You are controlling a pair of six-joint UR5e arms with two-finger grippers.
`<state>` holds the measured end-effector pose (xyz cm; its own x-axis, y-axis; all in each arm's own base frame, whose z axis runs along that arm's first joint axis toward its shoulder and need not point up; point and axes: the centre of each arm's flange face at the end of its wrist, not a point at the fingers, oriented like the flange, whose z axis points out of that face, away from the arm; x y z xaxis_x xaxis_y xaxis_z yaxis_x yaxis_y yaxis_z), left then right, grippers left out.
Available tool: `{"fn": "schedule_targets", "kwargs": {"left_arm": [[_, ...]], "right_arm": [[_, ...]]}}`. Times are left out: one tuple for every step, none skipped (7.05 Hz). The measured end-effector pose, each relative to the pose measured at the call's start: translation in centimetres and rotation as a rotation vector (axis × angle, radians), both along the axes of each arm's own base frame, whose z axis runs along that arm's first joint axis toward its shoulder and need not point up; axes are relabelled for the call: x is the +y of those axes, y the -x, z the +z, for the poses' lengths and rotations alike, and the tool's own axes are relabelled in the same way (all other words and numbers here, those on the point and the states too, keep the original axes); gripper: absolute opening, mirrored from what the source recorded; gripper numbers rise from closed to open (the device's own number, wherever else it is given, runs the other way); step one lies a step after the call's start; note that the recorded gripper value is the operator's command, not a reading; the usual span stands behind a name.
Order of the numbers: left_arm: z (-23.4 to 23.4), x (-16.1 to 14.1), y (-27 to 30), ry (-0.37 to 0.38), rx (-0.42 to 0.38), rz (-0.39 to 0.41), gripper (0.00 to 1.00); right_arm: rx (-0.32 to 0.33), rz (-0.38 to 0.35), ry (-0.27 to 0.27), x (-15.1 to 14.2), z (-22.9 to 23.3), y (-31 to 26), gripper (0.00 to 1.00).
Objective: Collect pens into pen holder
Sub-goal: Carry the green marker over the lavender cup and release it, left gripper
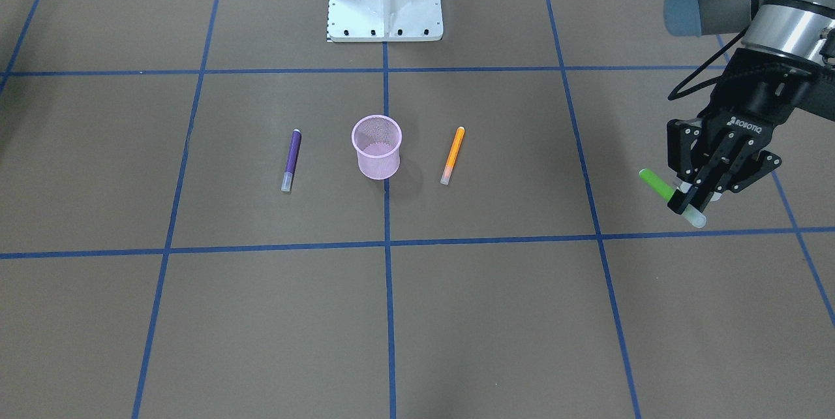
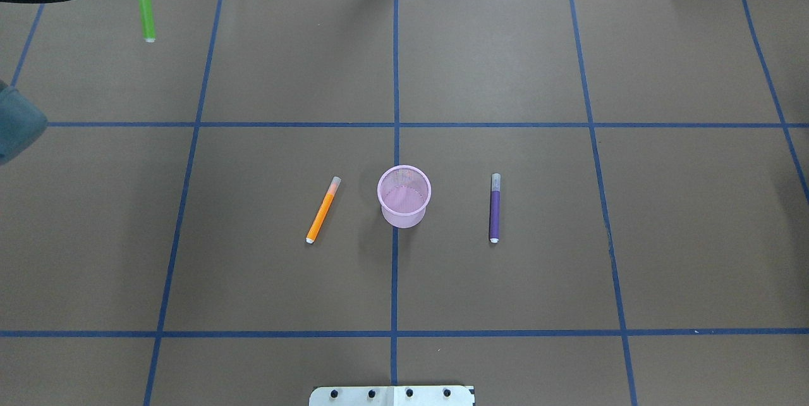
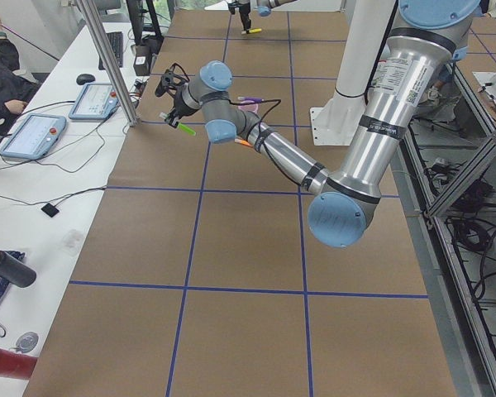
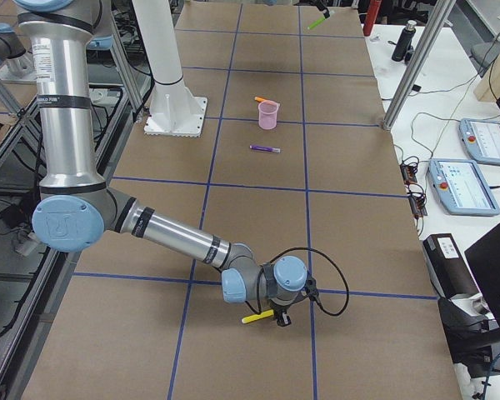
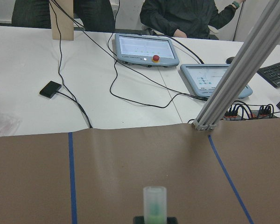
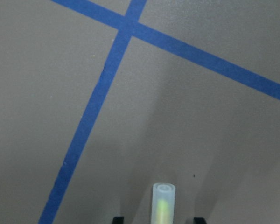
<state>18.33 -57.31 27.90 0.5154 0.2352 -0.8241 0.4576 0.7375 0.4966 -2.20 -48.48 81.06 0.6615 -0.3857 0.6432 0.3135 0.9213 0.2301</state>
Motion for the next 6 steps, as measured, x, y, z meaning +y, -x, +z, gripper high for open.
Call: {"fn": "schedule_targets", "kwargs": {"left_arm": [[0.0,0.0,0.0,0.000,0.000,0.000,0.00],[0.0,0.0,0.0,0.000,0.000,0.000,0.00],[0.0,0.0,0.0,0.000,0.000,0.000,0.00],[0.0,0.0,0.0,0.000,0.000,0.000,0.00],[0.0,0.0,0.0,0.000,0.000,0.000,0.00],[-0.1,0.0,0.0,-0.001,0.000,0.000,0.00]], "right_arm": [[0.000,-0.001,0.000,0.0,0.0,0.0,0.00],[0.000,-0.001,0.000,0.0,0.0,0.0,0.00],[0.000,0.000,-0.001,0.0,0.0,0.0,0.00],[-0.001,0.000,-0.002,0.0,-0.1,0.0,0.00],[-0.004,0.002,-0.006,-0.2,-0.4,0.0,0.00],[-0.019,0.004,-0.016,-0.5,-1.1,0.1,0.00]]}}
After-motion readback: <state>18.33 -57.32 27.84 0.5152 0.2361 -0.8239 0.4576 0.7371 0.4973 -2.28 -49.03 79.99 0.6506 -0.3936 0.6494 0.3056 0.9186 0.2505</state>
